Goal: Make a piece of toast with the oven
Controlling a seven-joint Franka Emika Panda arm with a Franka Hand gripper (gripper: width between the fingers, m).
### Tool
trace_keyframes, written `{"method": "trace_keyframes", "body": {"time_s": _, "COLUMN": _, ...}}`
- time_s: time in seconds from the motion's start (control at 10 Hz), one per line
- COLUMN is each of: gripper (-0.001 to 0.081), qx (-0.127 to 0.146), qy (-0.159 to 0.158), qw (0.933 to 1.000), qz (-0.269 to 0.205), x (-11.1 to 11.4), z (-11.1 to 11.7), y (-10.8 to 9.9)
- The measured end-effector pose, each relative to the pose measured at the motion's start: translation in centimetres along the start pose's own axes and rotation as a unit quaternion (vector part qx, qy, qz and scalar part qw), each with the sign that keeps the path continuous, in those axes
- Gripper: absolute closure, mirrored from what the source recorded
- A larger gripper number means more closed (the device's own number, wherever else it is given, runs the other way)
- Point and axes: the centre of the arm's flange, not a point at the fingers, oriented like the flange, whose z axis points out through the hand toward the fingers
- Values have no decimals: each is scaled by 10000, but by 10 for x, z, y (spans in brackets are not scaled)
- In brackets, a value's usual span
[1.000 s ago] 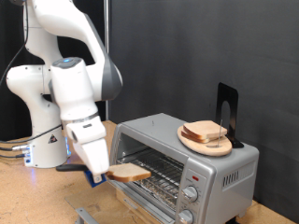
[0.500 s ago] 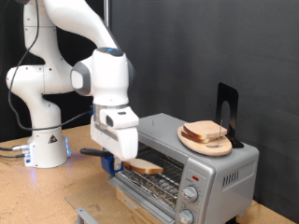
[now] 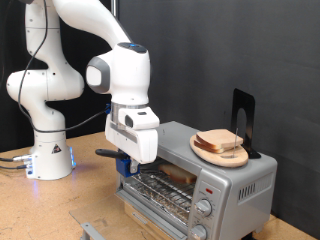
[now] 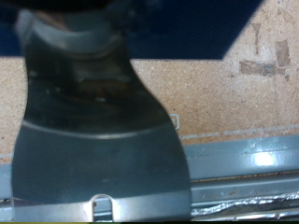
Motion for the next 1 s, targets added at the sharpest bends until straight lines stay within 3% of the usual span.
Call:
{"method": "trace_keyframes", "body": {"time_s": 0.3, "gripper": 406, "qx": 85, "qy": -102, "qw": 9998, "qz": 127, "x": -15, "z": 10, "y": 2}}
{"method": "trace_keyframes", "body": {"time_s": 0.9, "gripper": 406, "qx": 299, "qy": 435, "qw": 9964, "qz": 656, "x": -88, "z": -3, "y": 37}}
{"method": "trace_keyframes", "body": {"time_s": 1.0, "gripper": 406, "qx": 307, "qy": 426, "qw": 9965, "qz": 652, "x": -86, "z": -3, "y": 35}}
